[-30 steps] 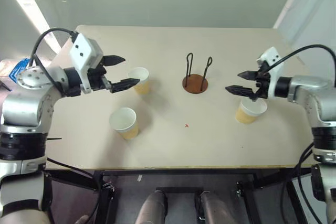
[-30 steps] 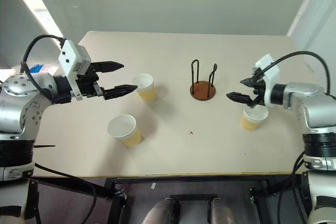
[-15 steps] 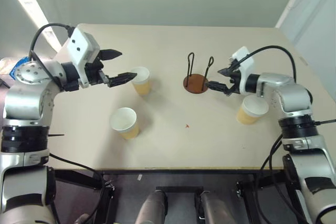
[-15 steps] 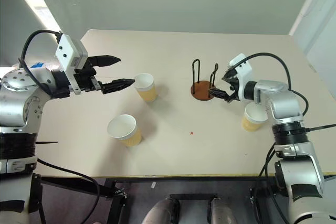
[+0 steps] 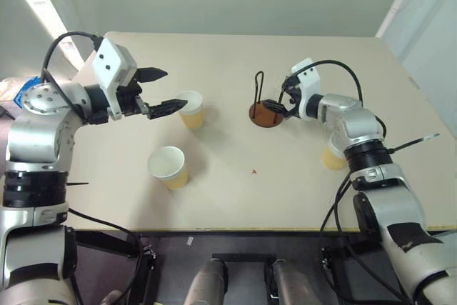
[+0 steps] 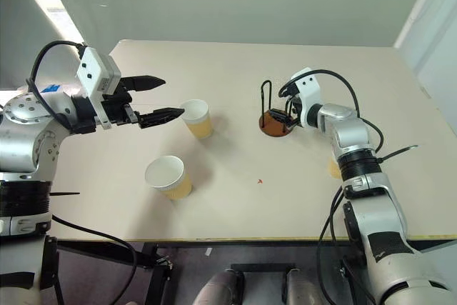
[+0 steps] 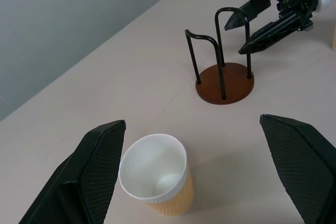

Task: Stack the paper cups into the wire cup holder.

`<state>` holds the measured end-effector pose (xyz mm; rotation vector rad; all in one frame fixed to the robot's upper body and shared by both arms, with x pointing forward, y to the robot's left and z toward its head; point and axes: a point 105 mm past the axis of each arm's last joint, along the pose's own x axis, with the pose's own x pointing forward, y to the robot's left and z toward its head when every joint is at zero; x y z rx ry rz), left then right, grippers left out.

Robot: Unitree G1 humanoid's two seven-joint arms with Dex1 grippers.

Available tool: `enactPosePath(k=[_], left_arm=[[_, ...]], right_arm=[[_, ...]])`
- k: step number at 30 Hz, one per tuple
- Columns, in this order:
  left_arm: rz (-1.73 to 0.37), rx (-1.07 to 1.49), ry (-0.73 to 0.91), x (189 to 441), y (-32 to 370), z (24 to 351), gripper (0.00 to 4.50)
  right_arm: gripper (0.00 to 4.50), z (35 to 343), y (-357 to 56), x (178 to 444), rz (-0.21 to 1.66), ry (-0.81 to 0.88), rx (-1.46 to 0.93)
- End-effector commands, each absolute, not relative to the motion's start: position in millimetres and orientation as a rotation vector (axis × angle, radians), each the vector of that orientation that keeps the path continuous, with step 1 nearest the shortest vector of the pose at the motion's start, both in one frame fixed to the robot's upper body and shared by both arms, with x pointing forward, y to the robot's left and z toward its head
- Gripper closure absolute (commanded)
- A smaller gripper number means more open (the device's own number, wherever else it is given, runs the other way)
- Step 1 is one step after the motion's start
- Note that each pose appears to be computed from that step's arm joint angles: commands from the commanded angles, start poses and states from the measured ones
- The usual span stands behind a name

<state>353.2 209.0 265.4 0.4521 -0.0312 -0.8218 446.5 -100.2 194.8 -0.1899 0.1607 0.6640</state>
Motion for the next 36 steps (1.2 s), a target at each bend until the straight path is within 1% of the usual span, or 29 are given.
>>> enactPosePath(k=[1, 4, 5, 11, 15, 18, 20, 24, 27, 30, 36], left_arm=[[-0.816, 0.482, -0.085, 349, 207, 279, 0.00], [-0.822, 0.479, -0.075, 349, 207, 277, 0.00], [-0.826, 0.479, -0.072, 350, 207, 277, 0.00], [-0.858, 0.448, -0.093, 352, 200, 286, 0.00], [-0.917, 0.416, -0.103, 347, 185, 292, 0.00], [-0.989, 0.376, -0.111, 338, 172, 299, 0.00], [-1.042, 0.339, -0.108, 331, 164, 303, 0.00], [-1.189, 0.297, -0.050, 308, 150, 301, 0.00], [-1.306, 0.331, 0.056, 288, 142, 284, 0.00], [-1.334, 0.364, 0.100, 283, 141, 275, 0.00], [-1.342, 0.355, 0.086, 287, 135, 275, 0.00]], right_arm=[[1.01, 218, -102, 451, 0.637, 0.082, -0.181], [1.97, 217, -100, 448, 0.671, 0.086, -0.184], [2.39, 218, -101, 447, 0.684, 0.087, -0.185], [4.49, 229, -103, 441, 0.767, 0.083, -0.189], [4.49, 244, -102, 422, 0.878, 0.064, -0.157], [4.49, 255, -104, 403, 0.944, 0.059, -0.156], [4.49, 256, -102, 389, 0.990, 0.068, -0.168], [4.49, 245, -99, 353, 1.117, 0.137, -0.198], [4.49, 223, -99, 326, 1.188, 0.223, -0.233], [4.49, 218, -95, 318, 1.195, 0.228, -0.243], [4.49, 204, -81, 310, 1.221, 0.231, -0.270]])
